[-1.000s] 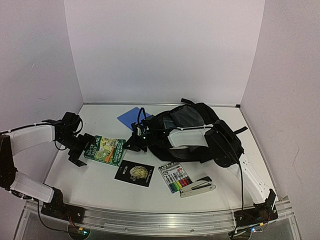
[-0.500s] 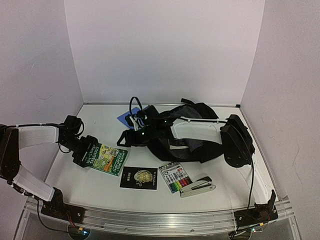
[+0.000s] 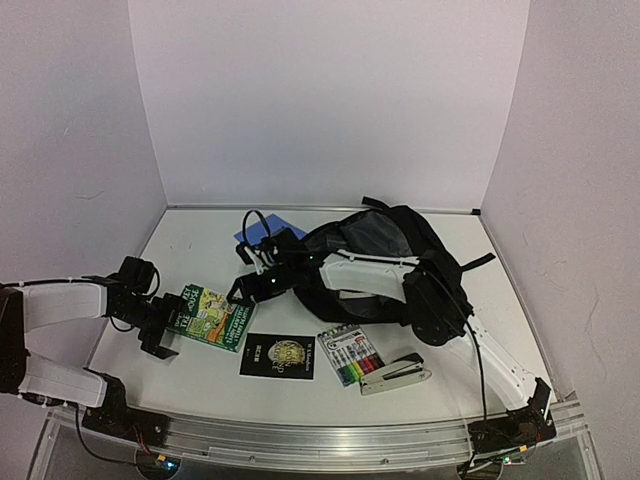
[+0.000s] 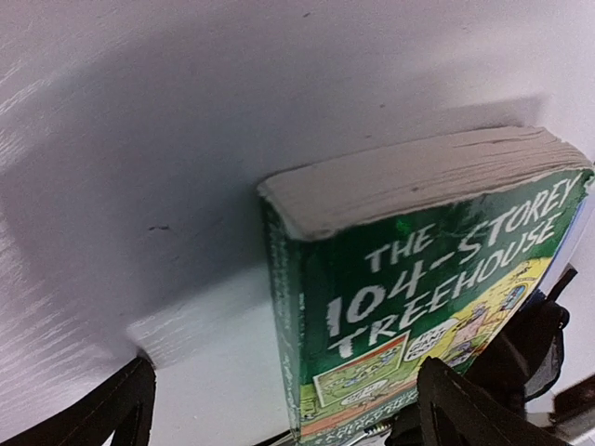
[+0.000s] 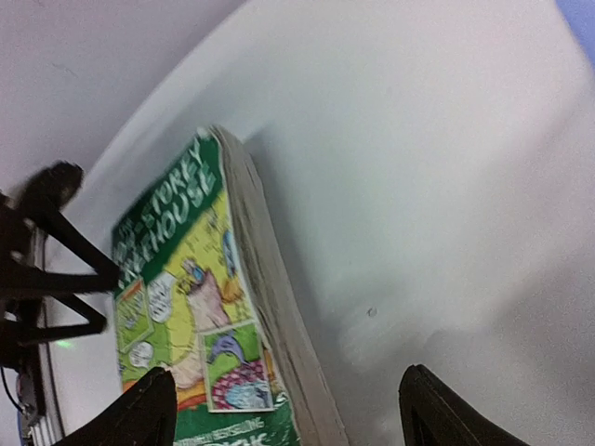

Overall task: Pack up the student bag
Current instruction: Move the book to the center of the board.

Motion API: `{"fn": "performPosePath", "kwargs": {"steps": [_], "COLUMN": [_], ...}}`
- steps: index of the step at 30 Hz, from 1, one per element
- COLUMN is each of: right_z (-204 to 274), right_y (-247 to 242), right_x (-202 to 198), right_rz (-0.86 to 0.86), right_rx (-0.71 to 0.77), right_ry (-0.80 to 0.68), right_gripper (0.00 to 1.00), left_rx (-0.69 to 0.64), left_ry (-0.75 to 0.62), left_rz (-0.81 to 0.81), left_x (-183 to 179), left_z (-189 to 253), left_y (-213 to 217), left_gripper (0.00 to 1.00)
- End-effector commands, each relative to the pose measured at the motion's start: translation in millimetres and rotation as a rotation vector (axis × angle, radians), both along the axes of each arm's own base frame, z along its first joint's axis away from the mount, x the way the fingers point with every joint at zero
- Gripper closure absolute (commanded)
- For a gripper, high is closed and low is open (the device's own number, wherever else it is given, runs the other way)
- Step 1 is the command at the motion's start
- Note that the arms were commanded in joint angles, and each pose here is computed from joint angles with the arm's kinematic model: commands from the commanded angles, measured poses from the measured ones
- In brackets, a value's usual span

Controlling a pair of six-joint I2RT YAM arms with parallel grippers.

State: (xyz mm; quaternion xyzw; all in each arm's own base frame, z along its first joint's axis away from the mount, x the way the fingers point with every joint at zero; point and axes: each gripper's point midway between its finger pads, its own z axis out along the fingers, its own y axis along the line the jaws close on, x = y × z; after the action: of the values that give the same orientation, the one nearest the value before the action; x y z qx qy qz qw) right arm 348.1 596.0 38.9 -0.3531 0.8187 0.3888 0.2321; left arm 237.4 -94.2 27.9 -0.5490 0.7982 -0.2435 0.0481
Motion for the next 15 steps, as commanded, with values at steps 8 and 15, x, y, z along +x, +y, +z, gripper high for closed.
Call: {"fn": "performPosePath", "kwargs": {"steps": [8, 15], "right_z": [-23.1, -38.9], "right_y": [5.6, -5.6], "right_x": [-17.6, -45.6], "right_rz": [0.059, 0.092], "right_rx": [-0.019, -0.036], "right_ry": [0.014, 0.192], "right_gripper": [0.55, 0.93], "left_rx": [-0.050, -0.031], "left_ry": [-0.256, -0.614], "left_rz": [-0.093, -0.231], "left_x": [61.1, 115.3], "left_z": [-3.7, 68.6], "left_y": [-19.6, -35.7], "left_gripper": [0.10, 0.16]}}
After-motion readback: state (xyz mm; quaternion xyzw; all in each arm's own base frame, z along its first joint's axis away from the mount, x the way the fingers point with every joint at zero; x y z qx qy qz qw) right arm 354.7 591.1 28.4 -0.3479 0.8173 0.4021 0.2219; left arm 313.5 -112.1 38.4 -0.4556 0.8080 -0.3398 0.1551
